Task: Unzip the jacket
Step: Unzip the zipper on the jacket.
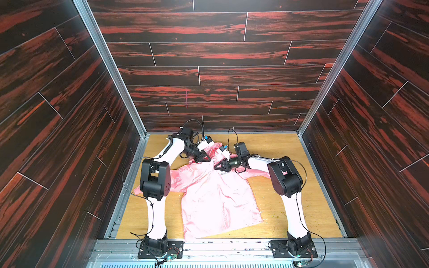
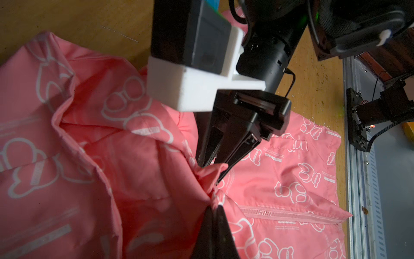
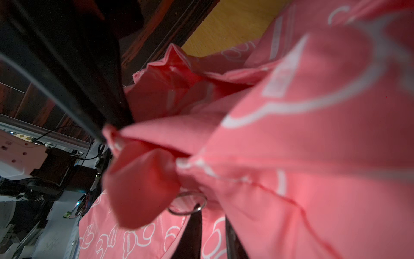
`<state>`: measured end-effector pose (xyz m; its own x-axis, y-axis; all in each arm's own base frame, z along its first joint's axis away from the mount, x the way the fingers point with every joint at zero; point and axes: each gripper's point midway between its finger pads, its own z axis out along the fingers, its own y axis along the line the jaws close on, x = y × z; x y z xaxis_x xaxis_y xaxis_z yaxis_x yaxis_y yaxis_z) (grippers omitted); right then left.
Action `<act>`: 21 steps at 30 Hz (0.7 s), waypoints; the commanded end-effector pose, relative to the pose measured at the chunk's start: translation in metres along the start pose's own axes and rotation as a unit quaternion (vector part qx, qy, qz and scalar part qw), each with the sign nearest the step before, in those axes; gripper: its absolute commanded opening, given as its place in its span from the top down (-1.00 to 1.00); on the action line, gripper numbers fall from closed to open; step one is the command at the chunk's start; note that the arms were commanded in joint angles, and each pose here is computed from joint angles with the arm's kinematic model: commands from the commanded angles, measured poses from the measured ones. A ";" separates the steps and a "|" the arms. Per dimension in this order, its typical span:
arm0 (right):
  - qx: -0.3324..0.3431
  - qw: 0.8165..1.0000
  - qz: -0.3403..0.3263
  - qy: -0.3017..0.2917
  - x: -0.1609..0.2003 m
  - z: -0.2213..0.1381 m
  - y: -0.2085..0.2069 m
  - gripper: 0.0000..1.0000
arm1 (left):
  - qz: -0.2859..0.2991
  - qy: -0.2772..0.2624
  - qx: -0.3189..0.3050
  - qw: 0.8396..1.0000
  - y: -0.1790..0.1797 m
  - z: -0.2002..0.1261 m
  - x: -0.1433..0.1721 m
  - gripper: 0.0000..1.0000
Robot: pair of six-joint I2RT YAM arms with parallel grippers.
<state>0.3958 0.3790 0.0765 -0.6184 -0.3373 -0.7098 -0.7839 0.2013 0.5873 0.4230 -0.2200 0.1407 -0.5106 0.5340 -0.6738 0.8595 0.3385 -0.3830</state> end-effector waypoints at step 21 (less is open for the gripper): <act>-0.004 0.999 -0.044 -0.018 -0.037 -0.015 0.029 0.40 | 0.029 -0.023 0.009 0.999 -0.020 -0.016 -0.022 1.00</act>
<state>0.3976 0.3791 0.0993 -0.5909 -0.3276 -0.7372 -0.8059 0.1969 0.5584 0.4228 -0.2203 0.1415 -0.5111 0.5326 -0.6746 0.8592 0.3367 -0.3851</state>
